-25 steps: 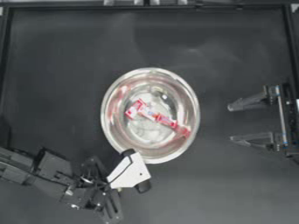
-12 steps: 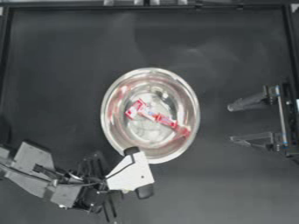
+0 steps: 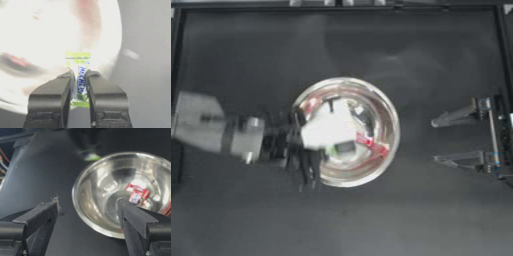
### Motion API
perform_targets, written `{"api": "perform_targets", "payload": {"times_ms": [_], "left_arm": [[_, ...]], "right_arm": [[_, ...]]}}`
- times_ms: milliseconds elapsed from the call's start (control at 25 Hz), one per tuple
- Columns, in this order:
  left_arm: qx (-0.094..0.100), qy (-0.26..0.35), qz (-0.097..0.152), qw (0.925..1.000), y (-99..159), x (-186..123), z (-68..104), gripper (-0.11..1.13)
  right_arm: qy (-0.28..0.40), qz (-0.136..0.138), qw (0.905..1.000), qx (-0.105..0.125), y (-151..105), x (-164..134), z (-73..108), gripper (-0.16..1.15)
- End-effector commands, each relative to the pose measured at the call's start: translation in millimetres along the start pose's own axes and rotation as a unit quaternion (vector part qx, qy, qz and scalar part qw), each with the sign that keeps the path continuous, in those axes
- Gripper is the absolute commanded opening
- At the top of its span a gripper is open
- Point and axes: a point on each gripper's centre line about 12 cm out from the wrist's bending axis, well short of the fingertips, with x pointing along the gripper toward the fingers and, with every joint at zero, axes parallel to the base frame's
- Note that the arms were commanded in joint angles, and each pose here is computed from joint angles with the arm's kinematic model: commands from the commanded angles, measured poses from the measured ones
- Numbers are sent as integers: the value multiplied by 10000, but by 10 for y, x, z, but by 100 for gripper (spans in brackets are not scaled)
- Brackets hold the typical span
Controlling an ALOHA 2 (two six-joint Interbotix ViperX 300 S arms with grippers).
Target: Put candies in bowl
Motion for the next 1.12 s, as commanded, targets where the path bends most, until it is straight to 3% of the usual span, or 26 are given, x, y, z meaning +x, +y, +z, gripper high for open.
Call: {"api": "perform_targets", "payload": {"times_ms": [40,240,560,640,840,1000,1120], "left_arm": [[25,-512,-16,9987,244,-224,237,52],[45,-607,-84,9981,512,22,330,52],[-90,-358,-210,9991,758,389,304,54],[-55,-345,-186,9992,784,439,304,60],[-45,-347,-160,9993,809,550,288,108],[-38,-378,-162,9991,809,544,303,100],[-40,-454,-167,9988,810,479,325,102]], "right_arm": [[-19,30,10000,28,14,13,23,98],[-11,23,10000,53,11,18,25,98],[5,27,10000,57,17,32,31,98],[1,34,10000,80,19,32,32,98],[23,21,9999,112,12,33,18,98],[27,32,9999,117,15,34,12,98],[27,32,9999,117,15,34,12,98]]}}
